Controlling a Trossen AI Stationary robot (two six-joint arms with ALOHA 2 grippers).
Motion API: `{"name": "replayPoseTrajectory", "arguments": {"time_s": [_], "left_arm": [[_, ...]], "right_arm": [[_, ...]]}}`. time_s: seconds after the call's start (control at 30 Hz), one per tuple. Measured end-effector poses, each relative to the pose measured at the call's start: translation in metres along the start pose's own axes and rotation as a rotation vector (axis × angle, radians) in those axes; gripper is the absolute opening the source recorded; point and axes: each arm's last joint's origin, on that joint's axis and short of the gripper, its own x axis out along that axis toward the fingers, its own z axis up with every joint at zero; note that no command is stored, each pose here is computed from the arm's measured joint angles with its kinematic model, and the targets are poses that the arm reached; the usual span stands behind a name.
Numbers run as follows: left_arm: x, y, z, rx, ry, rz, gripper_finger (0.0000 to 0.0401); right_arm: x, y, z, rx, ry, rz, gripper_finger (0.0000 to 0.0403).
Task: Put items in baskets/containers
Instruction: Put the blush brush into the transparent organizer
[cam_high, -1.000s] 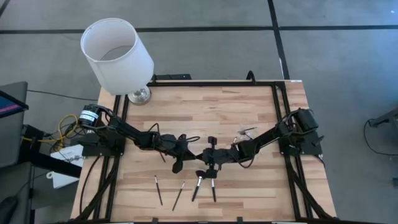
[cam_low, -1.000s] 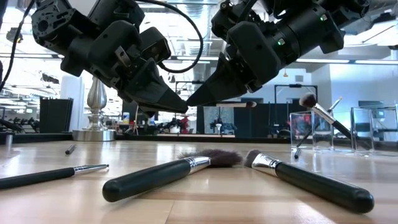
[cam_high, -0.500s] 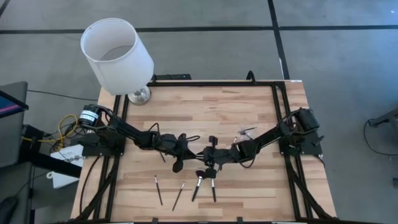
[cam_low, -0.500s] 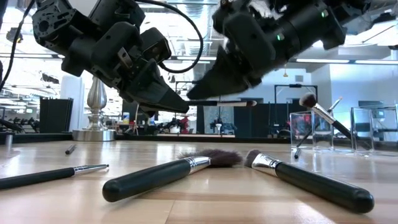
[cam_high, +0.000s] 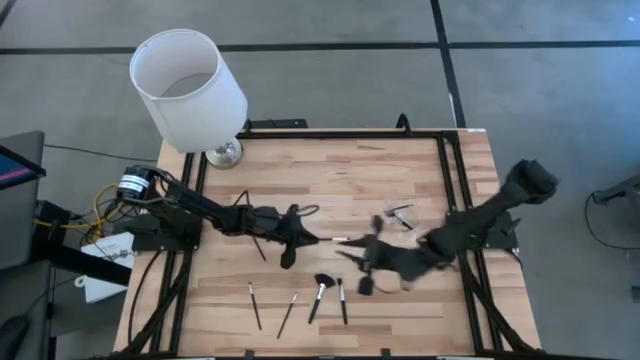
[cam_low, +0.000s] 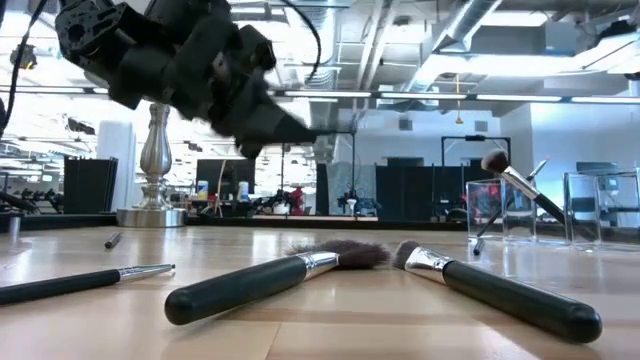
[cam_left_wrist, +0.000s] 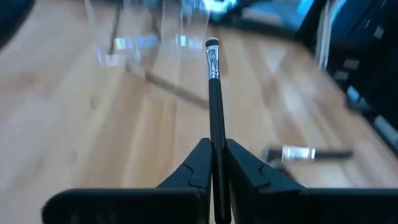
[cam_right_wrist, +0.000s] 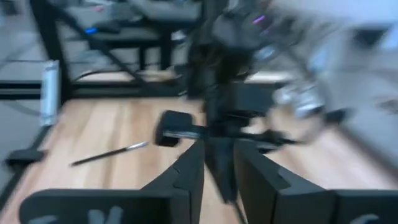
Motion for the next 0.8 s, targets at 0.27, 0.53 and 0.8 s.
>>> {"name": "replayPoseTrajectory", "arguments": {"time_s": [0.27,0.53,0.8], "left_arm": [[-0.027,0.002,0.049,0.122,-0.277,-0.009,0.0025],[-0.036,0.005,0.061,0.16,-0.328,-0.005,0.0027],[-0.036,0.005,0.061,0.189,-0.335,0.0,0.0028]], "right_arm": [[-0.042,0.003,-0.025,0.066,-0.061,-0.176,0.0066],[0.021,-0.019,-0.07,0.173,-0.131,-0.223,0.0066],[0.05,-0.042,-0.063,0.156,-0.284,-0.156,0.0067]]}}
